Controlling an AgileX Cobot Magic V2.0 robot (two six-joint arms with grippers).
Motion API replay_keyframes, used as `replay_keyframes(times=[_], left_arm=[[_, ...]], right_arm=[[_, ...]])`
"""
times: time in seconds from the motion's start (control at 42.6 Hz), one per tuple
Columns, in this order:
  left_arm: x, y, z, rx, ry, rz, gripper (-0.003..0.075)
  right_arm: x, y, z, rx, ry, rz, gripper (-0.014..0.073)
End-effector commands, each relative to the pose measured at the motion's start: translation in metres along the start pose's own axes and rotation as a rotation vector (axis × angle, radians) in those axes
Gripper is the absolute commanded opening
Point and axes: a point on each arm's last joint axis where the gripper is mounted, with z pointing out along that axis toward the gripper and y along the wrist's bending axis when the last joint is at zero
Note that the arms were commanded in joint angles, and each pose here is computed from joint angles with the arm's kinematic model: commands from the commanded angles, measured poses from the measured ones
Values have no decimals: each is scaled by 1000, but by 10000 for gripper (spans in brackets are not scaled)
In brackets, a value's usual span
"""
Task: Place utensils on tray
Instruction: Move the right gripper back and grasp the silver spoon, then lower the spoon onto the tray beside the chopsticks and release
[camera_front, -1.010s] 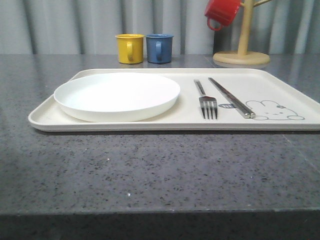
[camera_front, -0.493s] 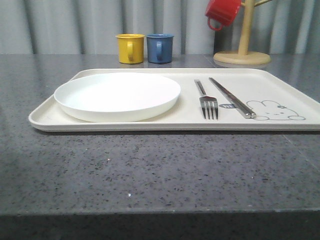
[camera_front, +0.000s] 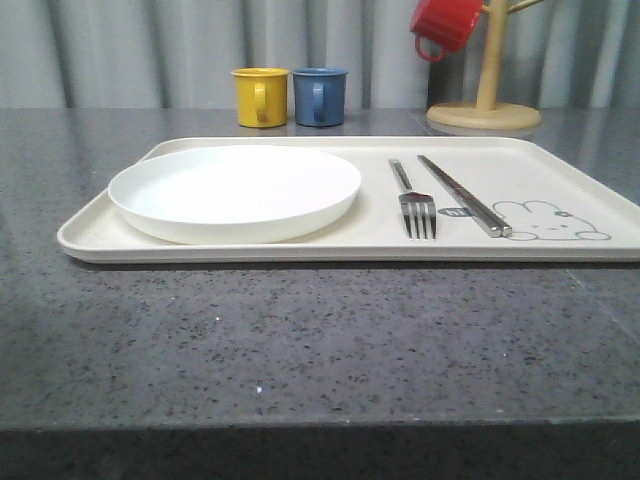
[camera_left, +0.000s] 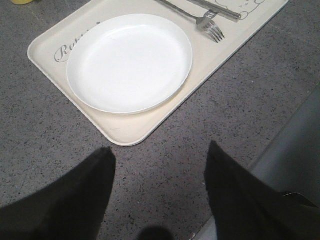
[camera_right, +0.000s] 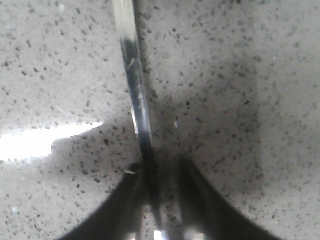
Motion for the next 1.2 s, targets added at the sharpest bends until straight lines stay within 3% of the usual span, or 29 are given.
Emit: replay_keyframes(times=[0.0,0.094,0.258,0.564,0.728,0.986,1.174], left_arm=[[-11,0,-6,0,-94,-11,398],[-11,0,-6,0,-94,-11,398],[-11,0,-6,0,-94,-11,398],[-11,0,-6,0,-94,-11,398],[-11,0,-6,0,-94,-11,398],[-11,0,-6,0,-94,-11,398],[-11,0,-6,0,-94,-11,398]], right_arm=[[-6,-3,-24,14,-92,-4,20],[-6,-1,-27,2,-101,1,-37],[-5,17,-48,-72,-152,6,-36],[15,113,-92,-265,-205,-202,-34],[20,154,-86,-376,-163,-203,-34],[7,167,-58,-384,-140,-76,-8],[5,170,-39,-374,-84,-60,160]])
